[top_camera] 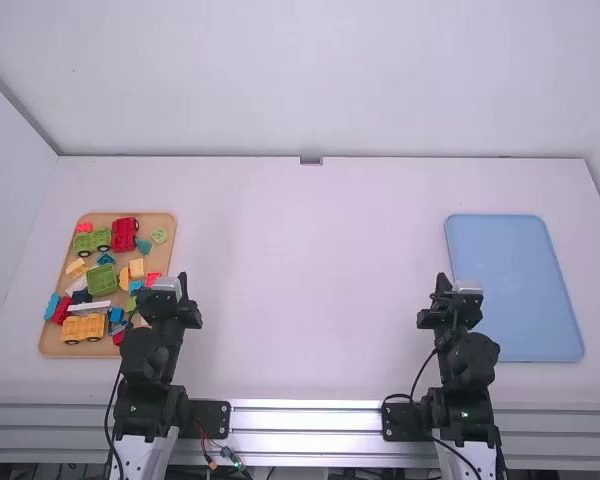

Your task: Assemble lego blocks to make yellow taxi

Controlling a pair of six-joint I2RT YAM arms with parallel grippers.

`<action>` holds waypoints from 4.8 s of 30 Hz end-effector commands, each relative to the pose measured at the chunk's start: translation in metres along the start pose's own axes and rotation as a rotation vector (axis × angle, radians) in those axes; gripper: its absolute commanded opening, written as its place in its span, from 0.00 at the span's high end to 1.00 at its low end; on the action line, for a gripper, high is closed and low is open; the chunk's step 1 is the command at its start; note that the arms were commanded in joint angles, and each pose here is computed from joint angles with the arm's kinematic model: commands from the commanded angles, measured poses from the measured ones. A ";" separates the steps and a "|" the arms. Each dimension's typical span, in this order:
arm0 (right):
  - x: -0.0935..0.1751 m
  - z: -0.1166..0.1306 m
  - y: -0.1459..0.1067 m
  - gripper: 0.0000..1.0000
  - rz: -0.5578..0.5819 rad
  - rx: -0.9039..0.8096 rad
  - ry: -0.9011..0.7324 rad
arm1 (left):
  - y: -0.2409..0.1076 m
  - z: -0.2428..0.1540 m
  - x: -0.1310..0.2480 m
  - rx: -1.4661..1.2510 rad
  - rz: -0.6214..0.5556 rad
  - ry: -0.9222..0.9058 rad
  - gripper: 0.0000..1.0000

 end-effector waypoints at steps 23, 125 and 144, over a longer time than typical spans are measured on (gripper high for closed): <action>-0.005 -0.003 0.025 0.80 0.051 0.000 0.041 | 0.023 0.005 -0.003 0.085 0.077 0.091 0.80; -0.112 0.018 0.117 0.01 0.169 -0.029 0.280 | -0.071 0.260 0.033 1.206 0.645 1.428 0.08; -0.111 0.027 0.120 0.02 0.159 -0.024 0.303 | -0.081 0.267 0.028 1.228 0.531 1.424 0.41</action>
Point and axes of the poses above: each hand's point on the last joint's axis, 136 mm out from that joint toward the fingers, its own x axis back along the fingers, its own z axis along the line the jaws close on, y = z × x, the point moved 3 cm from there along x, back along the fingers, and after that the axes turned 14 degrees about x, right-handed, at the moved point
